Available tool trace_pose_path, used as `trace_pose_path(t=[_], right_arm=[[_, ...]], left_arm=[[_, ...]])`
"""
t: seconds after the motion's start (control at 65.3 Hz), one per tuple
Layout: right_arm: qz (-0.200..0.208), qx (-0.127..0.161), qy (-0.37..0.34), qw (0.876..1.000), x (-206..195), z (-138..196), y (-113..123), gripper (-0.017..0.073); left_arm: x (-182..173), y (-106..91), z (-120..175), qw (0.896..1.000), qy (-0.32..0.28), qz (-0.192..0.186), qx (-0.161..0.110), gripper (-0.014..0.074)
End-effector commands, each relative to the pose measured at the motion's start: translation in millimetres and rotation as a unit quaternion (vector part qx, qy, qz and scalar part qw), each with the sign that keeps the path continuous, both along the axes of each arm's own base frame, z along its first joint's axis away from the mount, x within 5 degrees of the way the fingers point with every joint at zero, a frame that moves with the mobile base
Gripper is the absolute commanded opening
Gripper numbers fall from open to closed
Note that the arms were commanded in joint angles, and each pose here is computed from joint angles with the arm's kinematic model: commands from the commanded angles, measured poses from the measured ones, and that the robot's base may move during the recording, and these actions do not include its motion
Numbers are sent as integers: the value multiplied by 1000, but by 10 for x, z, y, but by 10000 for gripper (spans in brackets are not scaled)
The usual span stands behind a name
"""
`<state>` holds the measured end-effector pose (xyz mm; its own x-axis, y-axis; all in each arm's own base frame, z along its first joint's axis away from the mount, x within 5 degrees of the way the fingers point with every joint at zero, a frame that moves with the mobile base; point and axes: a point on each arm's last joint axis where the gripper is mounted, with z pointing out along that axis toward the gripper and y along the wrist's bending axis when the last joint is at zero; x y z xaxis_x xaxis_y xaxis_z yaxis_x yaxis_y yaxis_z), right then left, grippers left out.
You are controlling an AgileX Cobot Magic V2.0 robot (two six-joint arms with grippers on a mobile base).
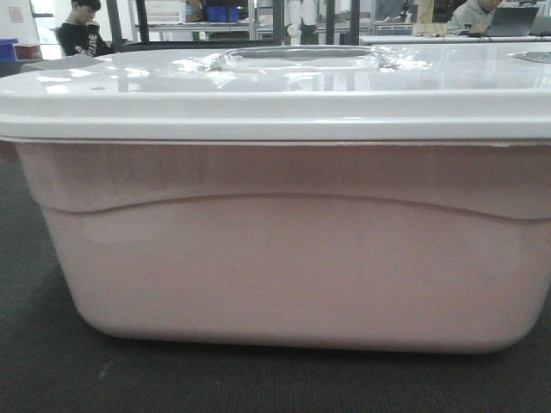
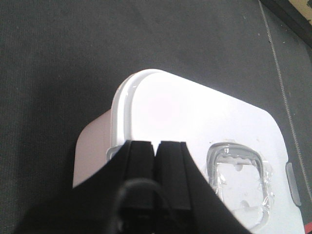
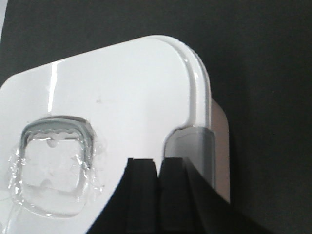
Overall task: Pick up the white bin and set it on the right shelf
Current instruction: 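Position both grippers around the grey end handles of the white bin, then close both grippers on the grey end handles of the bin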
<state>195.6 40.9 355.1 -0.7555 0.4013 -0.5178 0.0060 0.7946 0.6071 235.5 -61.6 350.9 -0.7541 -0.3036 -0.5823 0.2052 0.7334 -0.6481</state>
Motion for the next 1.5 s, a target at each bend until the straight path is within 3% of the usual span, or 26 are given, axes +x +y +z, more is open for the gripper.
trace_pose_path(t=[0.0, 0.153, 0.275, 0.398, 0.49, 0.566, 0.857, 0.979, 1.117, 1.27, 1.484], right_arm=[[-17, 35, -50, 998, 36, 196, 13, 68], [-16, 57, -51, 997, 36, 217, 35, 90], [-9, 51, -55, 997, 34, 217, 37, 269], [-18, 65, -65, 996, 50, 243, 38, 530], [-30, 86, -76, 993, 72, 276, 41, 638], [-32, 86, -73, 993, 103, 257, 36, 632], [-19, 73, -6, 997, 278, 23, -154, 632], [19, 83, -21, 996, 238, 55, -219, 632], [41, 96, -12, 994, 256, 10, -324, 632], [84, 114, 13, 990, 371, -129, -347, 632], [116, 132, 44, 983, 498, -323, -450, 632]], left_arm=[[2, -45, 179, 999, -23, -1, -40, -118], [6, -59, 192, 998, -48, -21, -30, -118], [-6, -72, 195, 998, -50, -32, -31, -75], [-17, -80, 192, 998, -46, -38, -33, 141], [-22, -90, 201, 997, -44, -41, -42, 362], [-21, -97, 206, 997, -41, -42, -50, 456], [17, 100, 206, 997, -29, -13, -70, 460], [12, 175, 120, 996, 8, -48, -74, 461], [129, 250, 32, 994, 19, -50, -92, 460], [206, 211, -55, 987, 23, -105, -121, 460], [310, 207, -211, 982, 35, -141, -124, 460]])
